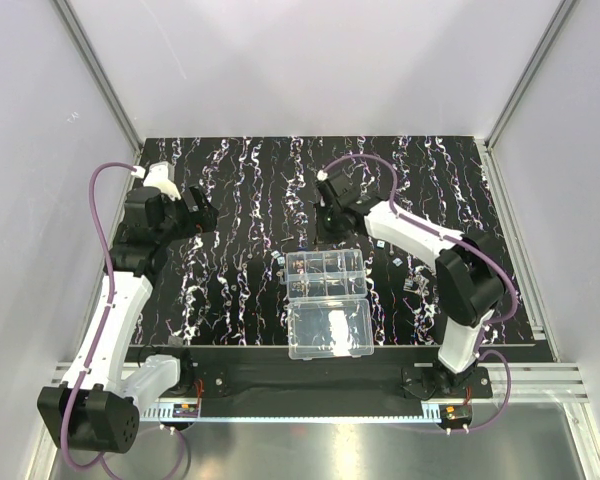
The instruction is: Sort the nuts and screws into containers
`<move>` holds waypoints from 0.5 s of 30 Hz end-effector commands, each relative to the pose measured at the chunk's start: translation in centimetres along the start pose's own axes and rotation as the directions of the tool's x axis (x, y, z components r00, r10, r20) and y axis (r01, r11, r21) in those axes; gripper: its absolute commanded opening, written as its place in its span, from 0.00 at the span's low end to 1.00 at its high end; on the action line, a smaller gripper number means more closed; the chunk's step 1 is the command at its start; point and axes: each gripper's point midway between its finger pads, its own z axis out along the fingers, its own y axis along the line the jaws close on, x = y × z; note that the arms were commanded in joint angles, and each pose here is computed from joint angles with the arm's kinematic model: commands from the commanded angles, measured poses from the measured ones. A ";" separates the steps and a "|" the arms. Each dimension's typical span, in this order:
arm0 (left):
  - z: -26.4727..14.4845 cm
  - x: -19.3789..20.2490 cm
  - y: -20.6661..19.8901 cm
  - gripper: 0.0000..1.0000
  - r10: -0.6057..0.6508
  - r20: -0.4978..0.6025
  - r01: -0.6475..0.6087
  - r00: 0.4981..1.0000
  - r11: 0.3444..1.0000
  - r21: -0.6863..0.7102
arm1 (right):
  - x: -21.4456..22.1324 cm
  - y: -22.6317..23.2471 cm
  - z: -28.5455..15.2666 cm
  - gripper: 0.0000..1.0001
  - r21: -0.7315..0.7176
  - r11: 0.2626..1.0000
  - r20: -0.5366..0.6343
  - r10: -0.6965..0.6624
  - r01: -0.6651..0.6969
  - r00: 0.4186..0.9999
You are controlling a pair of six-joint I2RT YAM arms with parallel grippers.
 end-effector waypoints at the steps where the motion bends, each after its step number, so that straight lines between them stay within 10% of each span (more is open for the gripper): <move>1: -0.1 -0.9 -0.7 0.99 -0.005 0.033 0.003 0.999 0.999 0.039 | 1.6 1.5 0.8 0.00 -0.040 0.999 -0.038 -0.005 0.003 0.999; 11: 0.0 -0.8 -0.7 0.99 -0.005 0.032 0.004 0.999 0.999 0.037 | 2.5 0.8 2.3 0.02 -0.003 1.000 -0.059 -0.011 0.011 0.998; 15: 0.0 -0.7 -0.7 0.99 -0.007 0.027 0.006 1.000 0.999 0.038 | 2.2 1.5 1.5 0.38 -0.033 0.999 -0.057 -0.020 0.019 0.998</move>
